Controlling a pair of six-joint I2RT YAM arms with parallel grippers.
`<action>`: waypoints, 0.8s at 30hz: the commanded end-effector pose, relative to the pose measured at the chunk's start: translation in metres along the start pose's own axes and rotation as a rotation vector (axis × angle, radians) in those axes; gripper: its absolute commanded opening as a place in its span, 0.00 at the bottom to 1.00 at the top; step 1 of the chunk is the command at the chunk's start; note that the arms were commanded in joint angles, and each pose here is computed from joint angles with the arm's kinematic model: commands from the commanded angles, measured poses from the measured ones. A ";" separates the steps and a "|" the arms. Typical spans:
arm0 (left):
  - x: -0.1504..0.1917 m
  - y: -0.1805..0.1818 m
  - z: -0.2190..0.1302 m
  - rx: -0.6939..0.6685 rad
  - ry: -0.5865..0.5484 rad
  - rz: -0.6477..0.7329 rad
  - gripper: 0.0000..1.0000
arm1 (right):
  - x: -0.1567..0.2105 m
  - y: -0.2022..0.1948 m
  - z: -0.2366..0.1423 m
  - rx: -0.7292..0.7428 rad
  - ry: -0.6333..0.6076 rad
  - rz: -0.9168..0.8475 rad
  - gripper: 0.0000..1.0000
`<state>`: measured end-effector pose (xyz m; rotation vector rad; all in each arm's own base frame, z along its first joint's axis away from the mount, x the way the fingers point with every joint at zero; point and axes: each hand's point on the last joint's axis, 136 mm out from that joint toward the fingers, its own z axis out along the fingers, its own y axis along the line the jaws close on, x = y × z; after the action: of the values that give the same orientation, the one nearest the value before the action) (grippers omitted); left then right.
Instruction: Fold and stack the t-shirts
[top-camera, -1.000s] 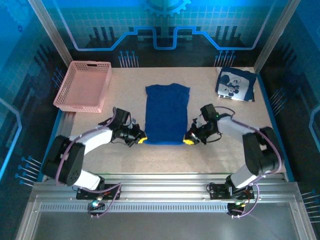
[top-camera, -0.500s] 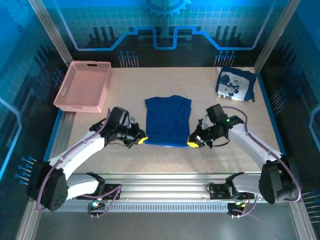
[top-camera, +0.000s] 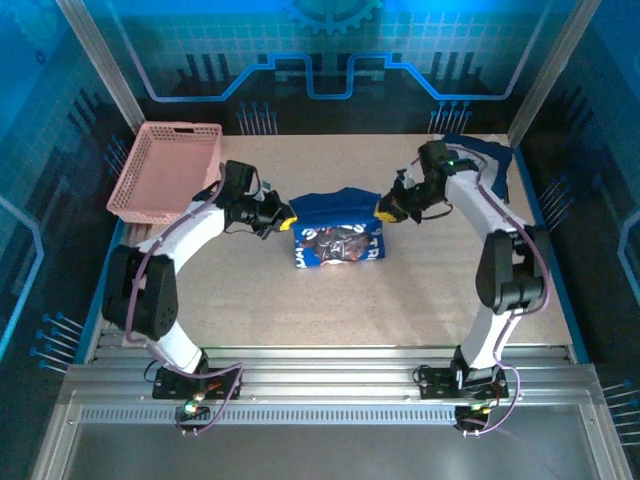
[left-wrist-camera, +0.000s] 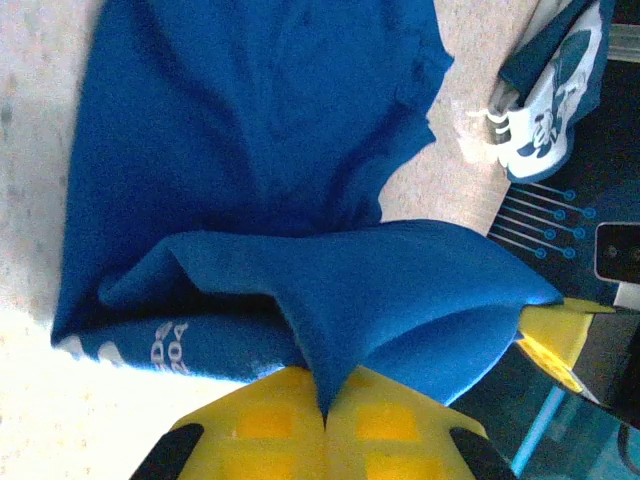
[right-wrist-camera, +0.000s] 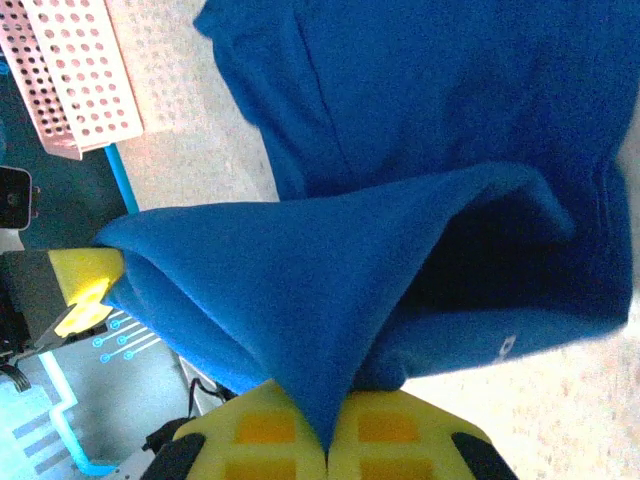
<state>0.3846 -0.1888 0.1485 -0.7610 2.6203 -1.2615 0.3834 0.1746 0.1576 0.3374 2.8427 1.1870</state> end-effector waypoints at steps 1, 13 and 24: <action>-0.031 -0.002 0.001 0.012 -0.030 0.030 0.00 | -0.022 -0.016 0.003 0.033 0.024 0.011 0.02; -0.107 0.014 0.050 -0.029 -0.018 0.001 0.00 | -0.098 -0.048 0.043 0.025 0.032 0.081 0.10; -0.164 -0.106 0.010 0.236 -0.147 0.115 0.67 | -0.178 0.002 -0.042 -0.078 -0.243 0.003 0.55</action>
<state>0.5543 -0.1726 0.1314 -0.7287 2.4786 -1.3075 0.5407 0.1251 0.1115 0.4937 2.7238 1.1863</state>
